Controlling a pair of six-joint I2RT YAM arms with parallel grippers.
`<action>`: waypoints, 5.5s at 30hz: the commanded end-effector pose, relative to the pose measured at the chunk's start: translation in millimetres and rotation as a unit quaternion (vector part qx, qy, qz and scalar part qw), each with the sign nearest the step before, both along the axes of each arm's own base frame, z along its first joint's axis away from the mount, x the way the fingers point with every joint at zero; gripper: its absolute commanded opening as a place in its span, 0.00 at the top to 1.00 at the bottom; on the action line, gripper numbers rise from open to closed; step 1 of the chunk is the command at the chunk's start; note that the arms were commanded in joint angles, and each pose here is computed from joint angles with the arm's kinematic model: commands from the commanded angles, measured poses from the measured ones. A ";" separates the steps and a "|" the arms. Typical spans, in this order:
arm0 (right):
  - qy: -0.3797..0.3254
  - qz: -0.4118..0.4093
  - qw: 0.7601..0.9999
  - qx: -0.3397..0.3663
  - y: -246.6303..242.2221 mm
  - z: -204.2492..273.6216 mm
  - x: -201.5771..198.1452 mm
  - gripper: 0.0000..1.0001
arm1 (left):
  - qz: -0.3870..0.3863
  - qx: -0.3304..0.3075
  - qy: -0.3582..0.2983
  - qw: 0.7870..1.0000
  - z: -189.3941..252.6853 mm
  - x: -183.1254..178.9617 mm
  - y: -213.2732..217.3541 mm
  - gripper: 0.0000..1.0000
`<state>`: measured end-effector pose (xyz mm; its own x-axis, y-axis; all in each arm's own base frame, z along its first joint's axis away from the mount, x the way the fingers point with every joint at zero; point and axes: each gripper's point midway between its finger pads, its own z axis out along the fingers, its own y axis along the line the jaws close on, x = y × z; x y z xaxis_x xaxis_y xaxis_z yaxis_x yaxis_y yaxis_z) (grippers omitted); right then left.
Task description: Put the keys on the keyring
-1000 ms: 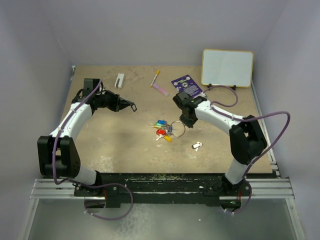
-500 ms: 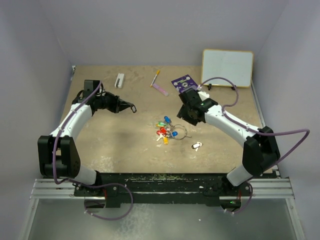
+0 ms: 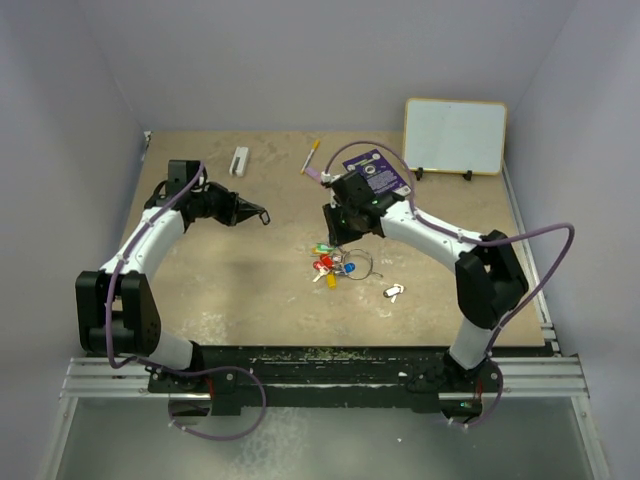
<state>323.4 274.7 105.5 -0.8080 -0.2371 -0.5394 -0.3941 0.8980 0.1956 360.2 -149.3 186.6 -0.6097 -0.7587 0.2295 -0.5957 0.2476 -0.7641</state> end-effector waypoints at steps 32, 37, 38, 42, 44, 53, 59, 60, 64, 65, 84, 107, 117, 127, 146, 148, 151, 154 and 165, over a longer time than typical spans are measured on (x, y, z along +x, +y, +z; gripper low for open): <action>0.054 -0.095 0.981 -0.160 -50.4 -71.8 20.2 0.77 | 0.012 0.014 -0.021 1.000 -7.5 -0.4 7.6 0.96; 0.037 -0.213 0.967 -0.136 -82.6 -50.5 42.4 0.71 | 0.014 0.014 -0.022 1.000 -7.9 -0.9 8.2 0.96; 0.032 -0.230 0.964 -0.127 -87.1 -44.2 46.4 0.70 | 0.013 0.014 -0.022 1.000 -8.1 -1.2 8.3 0.96; 0.020 -0.274 0.957 -0.091 -94.0 -20.8 52.4 0.63 | 0.015 0.014 -0.025 0.999 -7.9 -1.0 8.3 0.96; 0.016 -0.275 0.959 -0.071 -89.7 -11.7 52.8 0.61 | 0.016 0.014 -0.025 0.999 -8.4 -1.4 8.6 0.96; 0.008 -0.199 0.979 -0.045 -72.2 -11.9 48.6 0.74 | 0.017 0.017 -0.024 0.999 -12.3 -0.2 9.2 0.96; 0.022 -0.182 0.981 -0.063 -77.1 -30.8 39.2 0.79 | 0.017 0.019 -0.025 0.999 -12.0 0.8 9.6 0.96; 0.023 -0.178 0.981 -0.067 -77.5 -34.1 39.0 0.79 | 0.017 0.019 -0.024 0.999 -12.3 0.6 9.8 0.96; 0.033 -0.163 0.984 -0.067 -73.9 -46.7 37.8 0.80 | 0.017 0.018 -0.024 0.999 -11.6 1.5 9.5 0.96; 0.032 -0.158 0.985 -0.066 -72.7 -48.6 38.5 0.80 | 0.016 0.018 -0.025 0.999 -11.2 1.7 9.4 0.96; 0.021 -0.160 0.982 -0.093 -81.0 -54.9 45.3 0.79 | 0.016 0.014 -0.022 1.000 -11.7 2.1 8.9 0.96; 0.025 -0.171 0.978 -0.112 -94.2 -75.2 34.8 0.79 | 0.016 0.012 -0.020 1.000 -12.3 0.1 8.2 0.96; 0.041 -0.166 0.979 -0.108 -94.8 -86.9 23.7 0.83 | 0.017 0.012 -0.017 1.000 -14.0 -0.6 8.7 0.96; 0.055 -0.179 0.975 -0.121 -106.5 -97.9 5.8 0.87 | 0.017 0.010 -0.013 1.000 -15.7 -0.2 8.3 0.96; -0.124 -0.143 0.981 -0.028 -74.6 45.9 24.5 1.00 | -0.018 -0.011 -0.020 1.000 27.9 17.6 -25.4 0.96; -0.147 -0.123 0.981 0.001 -62.9 75.6 23.8 1.00 | -0.024 -0.021 -0.026 0.999 39.0 18.5 -35.4 0.96; -0.189 -0.090 0.976 0.056 -41.8 116.6 16.3 1.00 | -0.029 -0.039 -0.030 0.998 51.9 22.1 -47.6 0.96; -0.234 -0.064 0.963 0.114 -21.8 154.7 9.9 1.00 | -0.031 -0.044 -0.041 0.998 64.1 25.1 -57.0 0.96; -0.313 0.006 0.915 0.255 27.8 230.5 1.9 1.00 | -0.024 -0.066 -0.043 0.997 80.5 29.5 -66.6 0.96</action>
<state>323.2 281.3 282.5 -0.4316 0.0661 -0.8997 -0.4803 0.8274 0.2911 382.1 -210.5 244.2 -0.6988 -0.6802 0.2215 -0.4992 0.2419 -0.8320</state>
